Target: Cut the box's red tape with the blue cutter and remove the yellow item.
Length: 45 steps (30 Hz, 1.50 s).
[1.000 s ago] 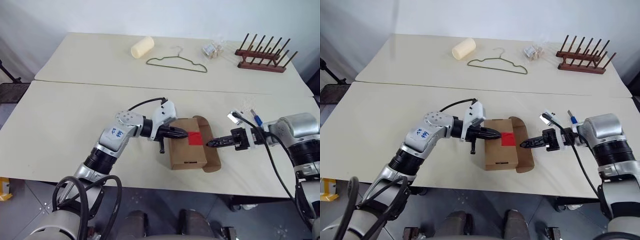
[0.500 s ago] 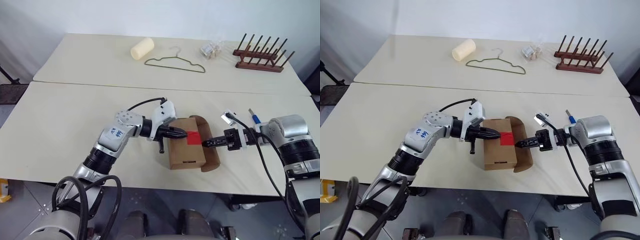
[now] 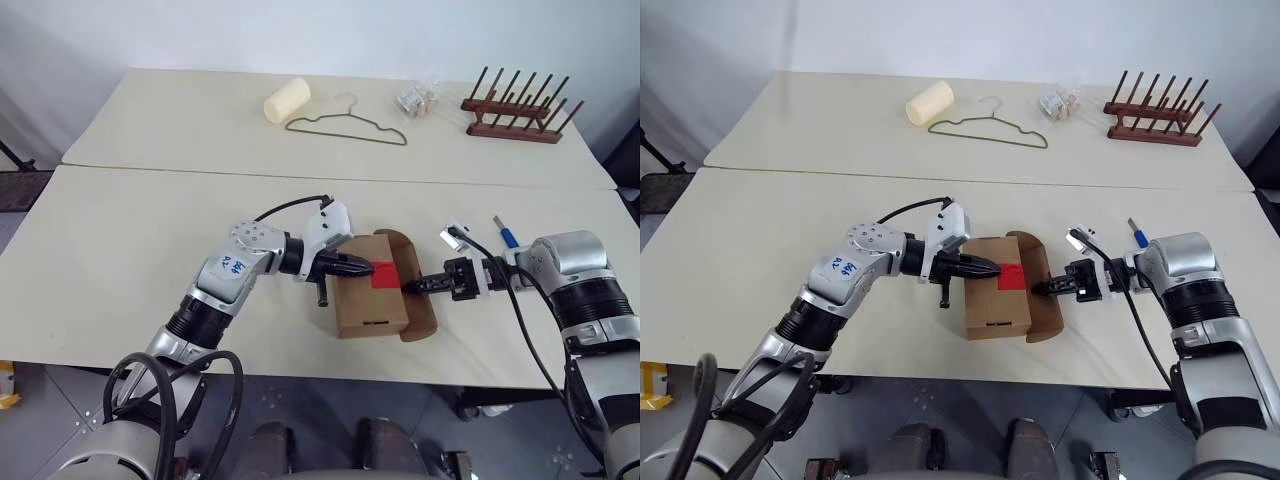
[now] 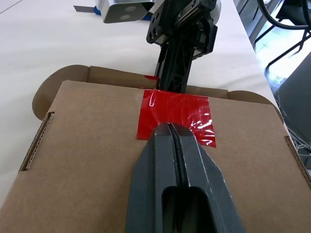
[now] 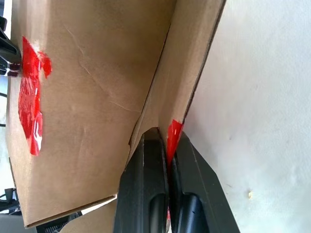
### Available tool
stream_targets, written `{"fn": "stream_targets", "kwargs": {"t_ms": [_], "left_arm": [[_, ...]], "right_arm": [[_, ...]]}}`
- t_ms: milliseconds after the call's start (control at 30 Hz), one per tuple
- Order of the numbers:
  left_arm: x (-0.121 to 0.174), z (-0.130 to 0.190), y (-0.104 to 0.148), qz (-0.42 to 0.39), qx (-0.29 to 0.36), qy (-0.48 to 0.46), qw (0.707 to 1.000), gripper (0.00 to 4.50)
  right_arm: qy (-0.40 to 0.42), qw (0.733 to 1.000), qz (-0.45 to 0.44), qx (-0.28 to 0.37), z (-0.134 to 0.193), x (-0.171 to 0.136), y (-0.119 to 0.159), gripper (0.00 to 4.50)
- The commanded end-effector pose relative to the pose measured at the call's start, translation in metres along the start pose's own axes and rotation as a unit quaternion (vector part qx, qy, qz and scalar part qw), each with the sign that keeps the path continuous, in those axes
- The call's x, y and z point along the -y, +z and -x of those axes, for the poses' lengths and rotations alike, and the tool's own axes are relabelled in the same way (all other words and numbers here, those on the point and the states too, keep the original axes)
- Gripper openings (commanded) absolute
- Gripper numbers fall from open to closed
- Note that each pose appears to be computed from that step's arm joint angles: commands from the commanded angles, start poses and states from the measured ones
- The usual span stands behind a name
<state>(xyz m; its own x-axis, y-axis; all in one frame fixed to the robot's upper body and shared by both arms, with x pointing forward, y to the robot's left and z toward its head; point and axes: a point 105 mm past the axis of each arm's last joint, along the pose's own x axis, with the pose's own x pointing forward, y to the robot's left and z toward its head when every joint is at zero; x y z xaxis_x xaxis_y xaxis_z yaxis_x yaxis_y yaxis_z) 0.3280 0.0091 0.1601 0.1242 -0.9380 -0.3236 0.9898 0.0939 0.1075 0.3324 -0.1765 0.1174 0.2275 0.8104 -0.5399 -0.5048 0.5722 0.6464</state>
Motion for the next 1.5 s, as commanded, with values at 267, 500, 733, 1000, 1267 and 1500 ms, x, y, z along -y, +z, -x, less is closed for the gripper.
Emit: {"fn": "stream_targets", "kwargs": {"t_ms": [267,500,733,1000,1267,1500], "left_arm": [[-0.003,-0.019,0.003,0.0,0.03,0.006,1.0,0.0],[-0.014,-0.053,0.026,-0.014,0.096,0.036,0.995,0.0],[-0.021,-0.083,0.054,-0.021,0.151,0.057,0.987,0.0],[-0.017,-0.096,0.055,-0.01,0.17,0.054,0.984,0.0],[-0.008,-0.091,0.036,-0.002,0.148,0.041,0.988,0.0],[-0.005,-0.074,0.019,0.003,0.127,0.042,0.991,0.0]], "right_arm": [[-0.107,0.994,0.023,0.018,0.067,-0.012,0.033,0.02],[-0.171,0.983,0.062,0.023,0.11,-0.043,0.055,0.02],[-0.222,0.972,0.074,0.014,0.133,-0.055,0.06,0.02],[-0.266,0.96,0.083,-0.023,0.128,-0.06,0.053,0.02],[-0.294,0.949,0.105,-0.033,0.125,-0.064,0.058,0.02],[-0.301,0.944,0.13,-0.038,0.127,-0.073,0.055,0.02]]}}
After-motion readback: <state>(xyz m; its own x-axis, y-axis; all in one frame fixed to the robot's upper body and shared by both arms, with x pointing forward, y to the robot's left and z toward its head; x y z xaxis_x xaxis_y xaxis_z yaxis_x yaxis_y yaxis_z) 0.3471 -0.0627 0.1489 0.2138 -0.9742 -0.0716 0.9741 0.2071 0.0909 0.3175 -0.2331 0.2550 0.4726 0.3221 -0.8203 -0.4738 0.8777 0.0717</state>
